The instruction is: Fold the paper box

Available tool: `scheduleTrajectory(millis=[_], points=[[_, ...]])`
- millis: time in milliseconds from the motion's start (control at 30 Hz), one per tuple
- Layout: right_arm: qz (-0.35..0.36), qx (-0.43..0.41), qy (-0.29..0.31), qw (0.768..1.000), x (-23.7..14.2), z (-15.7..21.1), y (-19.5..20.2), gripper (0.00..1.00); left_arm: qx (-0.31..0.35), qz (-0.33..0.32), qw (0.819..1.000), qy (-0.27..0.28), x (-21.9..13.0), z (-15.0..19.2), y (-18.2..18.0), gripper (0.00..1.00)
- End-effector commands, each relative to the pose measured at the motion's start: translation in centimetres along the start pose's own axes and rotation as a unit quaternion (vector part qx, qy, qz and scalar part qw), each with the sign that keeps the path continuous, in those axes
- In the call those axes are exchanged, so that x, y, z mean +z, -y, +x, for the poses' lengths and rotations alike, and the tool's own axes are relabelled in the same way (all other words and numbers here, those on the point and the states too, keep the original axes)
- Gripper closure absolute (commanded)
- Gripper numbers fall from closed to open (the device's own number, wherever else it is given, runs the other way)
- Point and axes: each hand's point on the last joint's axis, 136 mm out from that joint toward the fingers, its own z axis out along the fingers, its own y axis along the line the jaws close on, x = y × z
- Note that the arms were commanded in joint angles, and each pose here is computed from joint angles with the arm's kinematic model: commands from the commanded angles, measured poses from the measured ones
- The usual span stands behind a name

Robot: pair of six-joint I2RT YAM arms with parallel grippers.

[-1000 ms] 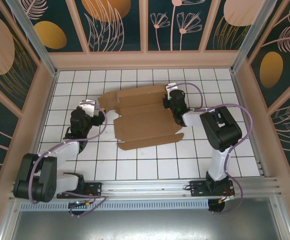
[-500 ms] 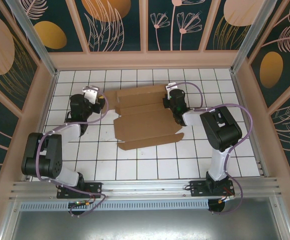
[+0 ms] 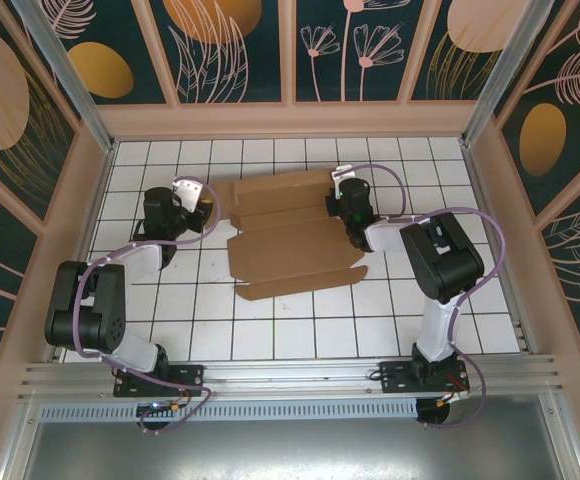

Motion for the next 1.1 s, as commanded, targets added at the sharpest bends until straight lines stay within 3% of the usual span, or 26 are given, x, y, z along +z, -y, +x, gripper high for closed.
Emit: scheduleTrajectory(millis=[0, 133, 200, 367, 567, 867, 1067], points=[[0.003, -0.014, -0.042, 0.999, 0.7, 2.6, 0.2, 1.0, 0.003, 0.014, 1.0, -0.008, 0.7, -0.6, -0.1, 0.69], [0.005, -0.014, -0.042, 0.999, 0.7, 2.6, 0.2, 1.0, -0.036, 0.012, 0.999, -0.011, 1.3, -1.5, -0.5, 0.93], [0.005, -0.015, -0.043, 0.999, 0.8, 2.6, 0.2, 1.0, -0.071, -0.007, 0.997, -0.006, 1.4, -2.2, -1.3, 1.0], [0.003, -0.019, -0.042, 0.999, 0.8, 2.6, -0.1, 1.0, -0.181, -0.05, 0.982, 0.027, 0.9, -3.0, -2.3, 0.99], [0.002, -0.023, -0.043, 0.999, 0.8, 2.7, -0.3, 1.0, -0.243, -0.04, 0.969, 0.031, 2.2, -3.2, 1.1, 0.97], [0.002, -0.025, -0.045, 0.999, 1.0, 2.7, -0.4, 1.0, -0.395, -0.068, 0.912, 0.084, 3.3, -4.3, 1.9, 0.96], [0.002, -0.026, -0.047, 0.999, 1.0, 2.7, -0.4, 1.0, -0.376, -0.06, 0.921, 0.079, 5.2, -6.0, 5.3, 0.84]])
